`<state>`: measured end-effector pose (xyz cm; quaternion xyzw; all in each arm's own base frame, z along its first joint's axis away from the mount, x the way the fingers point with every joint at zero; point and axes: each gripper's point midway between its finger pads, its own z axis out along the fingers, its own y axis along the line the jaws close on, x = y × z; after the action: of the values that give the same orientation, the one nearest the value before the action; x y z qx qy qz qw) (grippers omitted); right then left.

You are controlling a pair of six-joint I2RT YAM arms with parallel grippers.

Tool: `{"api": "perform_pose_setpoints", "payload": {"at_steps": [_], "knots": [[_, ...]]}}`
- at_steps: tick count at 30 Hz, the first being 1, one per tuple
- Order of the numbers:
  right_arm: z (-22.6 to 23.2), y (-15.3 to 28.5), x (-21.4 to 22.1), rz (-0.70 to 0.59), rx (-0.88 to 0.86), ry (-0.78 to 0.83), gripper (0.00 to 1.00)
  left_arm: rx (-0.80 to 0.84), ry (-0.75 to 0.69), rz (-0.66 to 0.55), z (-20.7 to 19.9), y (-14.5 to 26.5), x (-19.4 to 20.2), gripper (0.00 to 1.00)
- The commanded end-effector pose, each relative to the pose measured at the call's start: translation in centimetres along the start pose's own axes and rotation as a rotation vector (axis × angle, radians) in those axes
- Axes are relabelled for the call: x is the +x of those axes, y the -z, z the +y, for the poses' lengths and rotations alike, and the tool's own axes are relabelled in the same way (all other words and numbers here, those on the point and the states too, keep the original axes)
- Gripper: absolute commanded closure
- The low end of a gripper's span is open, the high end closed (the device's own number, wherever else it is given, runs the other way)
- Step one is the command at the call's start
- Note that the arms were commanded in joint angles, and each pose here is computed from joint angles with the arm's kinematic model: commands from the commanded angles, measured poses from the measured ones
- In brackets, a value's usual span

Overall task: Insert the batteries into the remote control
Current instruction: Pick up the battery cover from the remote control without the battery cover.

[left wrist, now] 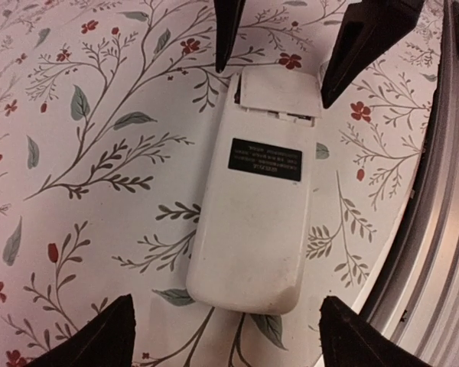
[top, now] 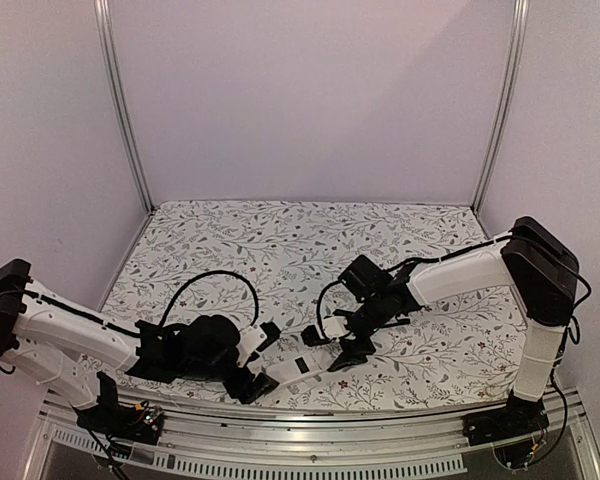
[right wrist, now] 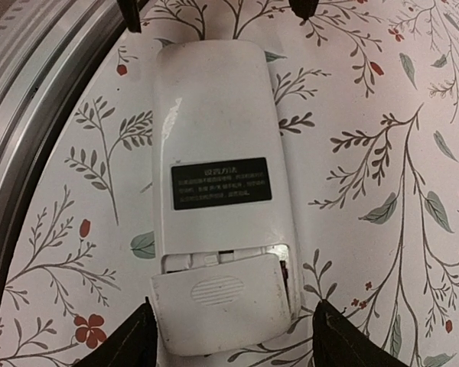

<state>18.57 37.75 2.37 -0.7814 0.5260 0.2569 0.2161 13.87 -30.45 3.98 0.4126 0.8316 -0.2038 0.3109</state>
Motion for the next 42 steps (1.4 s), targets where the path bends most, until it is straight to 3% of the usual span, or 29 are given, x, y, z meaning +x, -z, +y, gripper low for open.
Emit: {"api": "perform_pose_setpoints", "payload": {"at_steps": [1, 25, 34, 42], "knots": [[0.3, -0.5, 0.4, 0.022, -0.022, -0.006, 0.33, 0.013, -0.026, -0.004, -0.5, -0.1, 0.3, 0.18], [0.5, -0.1, 0.4, 0.041, -0.013, -0.001, 0.56, 0.017, -0.032, -0.002, -0.6, -0.2, 0.3, 0.17], [-0.1, 1.3, -0.9, 0.043, 0.016, 0.040, 0.57, 0.032, -0.046, -0.008, -0.8, -0.2, 0.2, 0.17], [-0.7, 1.0, -0.8, 0.140, 0.035, 0.086, 0.58, 0.027, -0.045, -0.025, -0.7, 0.2, -0.1, 0.18]]}}
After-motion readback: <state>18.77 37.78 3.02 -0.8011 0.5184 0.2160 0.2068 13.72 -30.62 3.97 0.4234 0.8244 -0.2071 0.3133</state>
